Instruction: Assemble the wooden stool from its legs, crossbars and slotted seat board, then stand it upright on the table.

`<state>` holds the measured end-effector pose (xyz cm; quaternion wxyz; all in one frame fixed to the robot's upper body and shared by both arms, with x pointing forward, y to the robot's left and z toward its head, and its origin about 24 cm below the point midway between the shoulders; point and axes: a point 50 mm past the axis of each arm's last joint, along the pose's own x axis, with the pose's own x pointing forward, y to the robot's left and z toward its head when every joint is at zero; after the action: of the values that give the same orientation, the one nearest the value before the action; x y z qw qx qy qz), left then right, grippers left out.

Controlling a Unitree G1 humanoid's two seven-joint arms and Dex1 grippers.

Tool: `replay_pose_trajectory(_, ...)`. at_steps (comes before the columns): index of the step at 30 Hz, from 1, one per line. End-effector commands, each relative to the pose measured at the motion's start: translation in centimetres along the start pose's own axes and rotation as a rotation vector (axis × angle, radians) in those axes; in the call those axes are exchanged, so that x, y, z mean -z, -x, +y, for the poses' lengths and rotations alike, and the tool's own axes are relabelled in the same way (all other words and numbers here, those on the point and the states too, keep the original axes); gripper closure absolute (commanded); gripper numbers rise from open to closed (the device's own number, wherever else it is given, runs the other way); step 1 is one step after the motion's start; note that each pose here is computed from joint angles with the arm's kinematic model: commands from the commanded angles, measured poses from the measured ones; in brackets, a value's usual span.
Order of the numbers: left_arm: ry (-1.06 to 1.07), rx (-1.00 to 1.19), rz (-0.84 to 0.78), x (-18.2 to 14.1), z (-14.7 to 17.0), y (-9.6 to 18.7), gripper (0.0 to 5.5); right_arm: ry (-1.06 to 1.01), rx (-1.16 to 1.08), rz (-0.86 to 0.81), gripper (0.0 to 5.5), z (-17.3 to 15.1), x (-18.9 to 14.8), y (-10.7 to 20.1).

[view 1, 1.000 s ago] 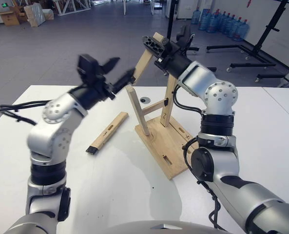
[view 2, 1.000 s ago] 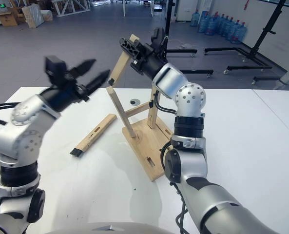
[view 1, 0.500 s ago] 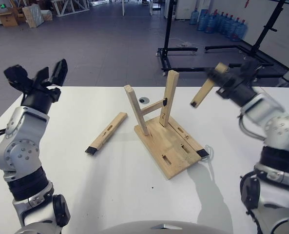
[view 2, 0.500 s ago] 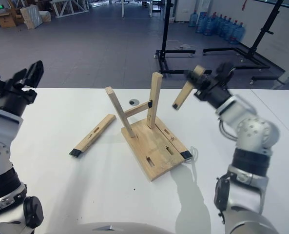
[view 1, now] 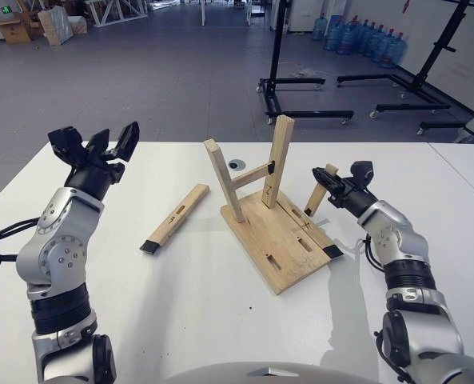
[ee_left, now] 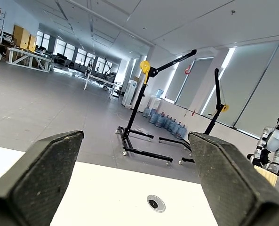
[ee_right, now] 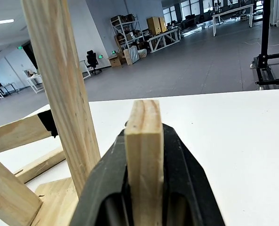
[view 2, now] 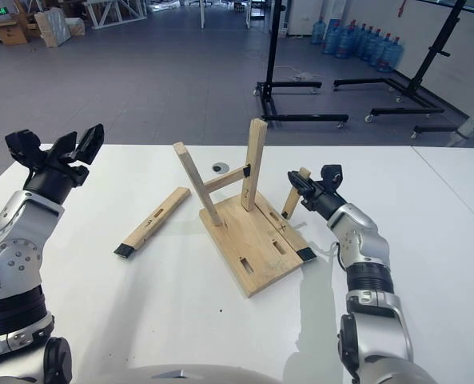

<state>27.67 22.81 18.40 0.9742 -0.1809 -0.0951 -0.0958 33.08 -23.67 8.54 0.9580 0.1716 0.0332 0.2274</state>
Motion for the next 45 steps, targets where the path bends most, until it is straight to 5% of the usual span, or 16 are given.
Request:
replay_pose_trajectory(1, -0.003, -0.006, 0.013, 0.4, 0.1, 0.1, 1.42, -0.05, -0.029, -0.048, 5.11, 0.3, -0.8, -0.9)
replay_pose_trajectory(20, -0.016, 0.004, 0.023, 0.9, 0.0, 0.1, 1.42, -0.073, -0.018, 0.041, 5.11, 0.1, 2.3, -0.5)
replay_pose_trajectory(34, -0.044, 0.035, 0.023, 1.2, -0.8, -0.1, 1.42, 0.229, -0.032, 0.141, 5.11, 1.7, 7.9, 2.4)
replay_pose_trajectory(45, -0.051, 0.031, 0.019, 1.3, -1.0, -0.2, 1.42, 0.211, -0.016, 0.126, 5.11, 1.6, 7.7, 1.9)
